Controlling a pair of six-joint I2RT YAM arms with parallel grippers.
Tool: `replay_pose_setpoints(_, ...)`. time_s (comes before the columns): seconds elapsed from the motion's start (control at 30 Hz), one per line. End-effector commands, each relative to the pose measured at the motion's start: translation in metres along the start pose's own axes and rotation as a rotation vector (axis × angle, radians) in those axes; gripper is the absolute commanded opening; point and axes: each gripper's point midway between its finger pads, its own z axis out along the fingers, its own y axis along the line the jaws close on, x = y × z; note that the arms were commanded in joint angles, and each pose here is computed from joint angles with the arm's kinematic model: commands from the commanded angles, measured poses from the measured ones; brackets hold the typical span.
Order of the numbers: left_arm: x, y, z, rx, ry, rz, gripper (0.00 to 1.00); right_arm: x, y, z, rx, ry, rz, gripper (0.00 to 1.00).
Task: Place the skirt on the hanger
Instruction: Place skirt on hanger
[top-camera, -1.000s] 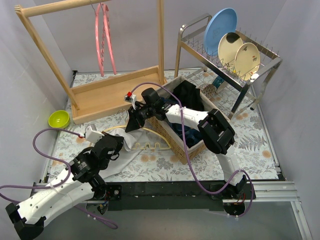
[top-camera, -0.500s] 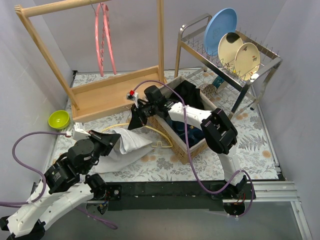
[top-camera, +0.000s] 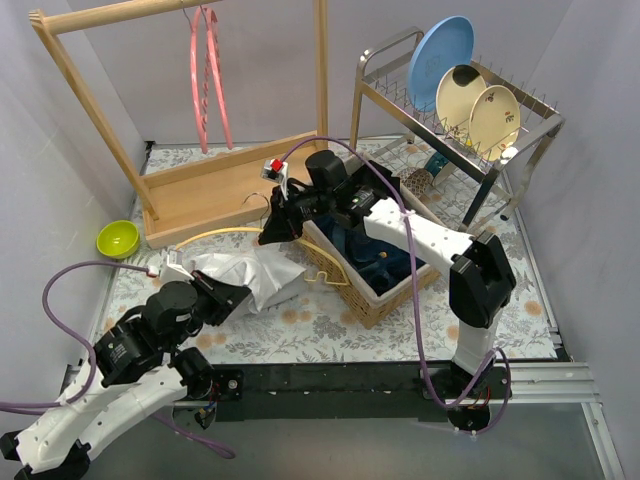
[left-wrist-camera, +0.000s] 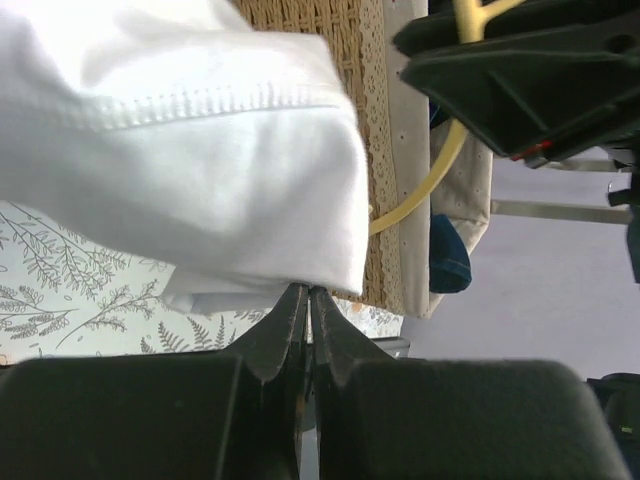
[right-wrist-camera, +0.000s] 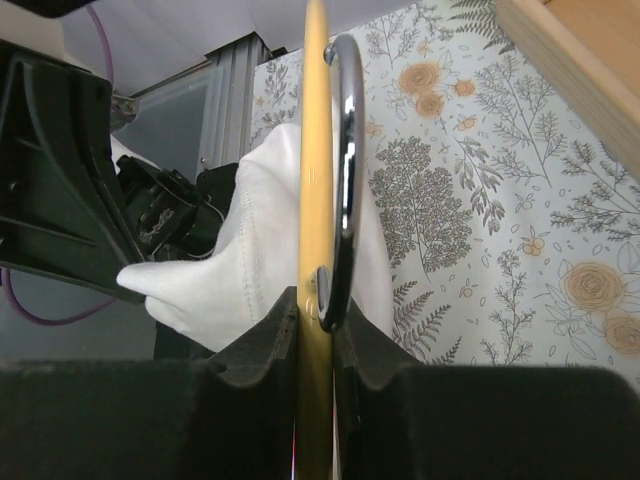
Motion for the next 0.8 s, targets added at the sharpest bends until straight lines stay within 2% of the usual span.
replay_pose_setpoints(0.0,-0.002,-0.012,-0.02,0.064,0.025,-0.076,0.0,-0.026,0.025,-0.02,0.012,-0.051,-0.082,0.01)
replay_pose_setpoints(0.17,-0.023,-0.024,-0.06,0.18,-0.015,-0.111,0.0,-0.02,0.028,-0.023,0.011,-0.042,-0.086,0.01)
replay_pose_setpoints(0.27,-0.024,-0.016,-0.07,0.153,-0.01,-0.107,0.0,-0.022,0.033,-0.026,0.003,-0.045,-0.103,0.01)
replay_pose_setpoints(0.5,0.004,-0.007,-0.055,0.128,0.103,-0.053,0.02,-0.04,0.052,-0.04,0.005,-0.067,-0.172,0.01)
replay_pose_setpoints(0.57,0.007,-0.004,-0.054,0.116,0.116,-0.035,0.06,-0.05,0.06,-0.047,0.018,-0.083,-0.206,0.01)
replay_pose_setpoints(0.63,0.002,-0.005,-0.062,0.129,0.103,-0.023,0.06,-0.059,0.07,-0.056,0.034,-0.086,-0.26,0.01)
replay_pose_setpoints(0.7,-0.003,-0.012,-0.074,0.179,0.097,-0.009,0.01,-0.068,0.073,-0.064,0.064,-0.099,-0.298,0.01)
replay_pose_setpoints(0.77,-0.009,-0.025,-0.094,0.267,0.097,0.009,0.0,-0.076,0.083,-0.073,0.077,-0.116,-0.34,0.01)
